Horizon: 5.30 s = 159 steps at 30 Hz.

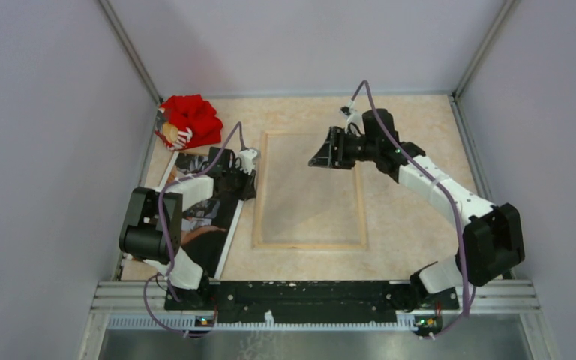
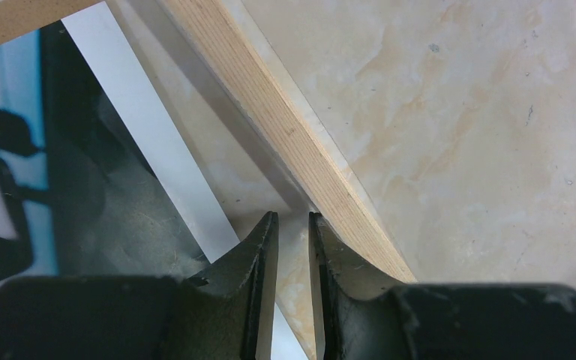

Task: Put the photo into the frame

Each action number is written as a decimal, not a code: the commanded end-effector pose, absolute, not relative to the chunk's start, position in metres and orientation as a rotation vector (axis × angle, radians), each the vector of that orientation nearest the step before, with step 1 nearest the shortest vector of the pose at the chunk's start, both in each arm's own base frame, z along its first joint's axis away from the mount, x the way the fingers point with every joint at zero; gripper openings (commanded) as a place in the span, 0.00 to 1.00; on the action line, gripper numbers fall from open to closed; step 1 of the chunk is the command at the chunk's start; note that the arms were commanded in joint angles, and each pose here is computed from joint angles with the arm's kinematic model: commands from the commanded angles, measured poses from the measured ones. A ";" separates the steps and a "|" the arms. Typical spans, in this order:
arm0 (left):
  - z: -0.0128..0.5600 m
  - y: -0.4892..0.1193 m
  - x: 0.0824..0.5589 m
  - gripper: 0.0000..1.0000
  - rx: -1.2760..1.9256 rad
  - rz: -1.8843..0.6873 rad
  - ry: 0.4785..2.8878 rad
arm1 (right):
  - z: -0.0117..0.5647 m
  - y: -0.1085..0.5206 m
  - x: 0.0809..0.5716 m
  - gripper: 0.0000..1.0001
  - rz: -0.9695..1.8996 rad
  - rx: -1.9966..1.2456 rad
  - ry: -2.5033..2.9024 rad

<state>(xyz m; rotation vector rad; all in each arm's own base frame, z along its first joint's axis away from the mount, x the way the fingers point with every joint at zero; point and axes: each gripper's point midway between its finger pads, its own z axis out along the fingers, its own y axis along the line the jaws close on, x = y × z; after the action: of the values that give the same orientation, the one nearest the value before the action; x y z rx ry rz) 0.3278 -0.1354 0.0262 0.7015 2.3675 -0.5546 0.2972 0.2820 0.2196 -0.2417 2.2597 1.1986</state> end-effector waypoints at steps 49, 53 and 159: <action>0.023 -0.129 0.317 0.28 0.732 -0.550 2.413 | 0.233 0.252 0.331 0.19 1.244 -0.157 2.039; 0.022 -0.130 0.317 0.27 0.730 -0.555 2.416 | 0.244 0.257 0.319 0.18 1.192 -0.204 2.011; 0.017 -0.126 0.317 0.26 0.715 -0.554 2.431 | 0.273 0.296 0.308 0.00 1.423 -0.226 2.057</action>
<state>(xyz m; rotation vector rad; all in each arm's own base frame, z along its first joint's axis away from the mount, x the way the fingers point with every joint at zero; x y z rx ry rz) 0.3239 -0.1316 0.0256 0.7043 2.3924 -0.5602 0.3024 0.2874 0.2377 -0.0771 2.1847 1.4273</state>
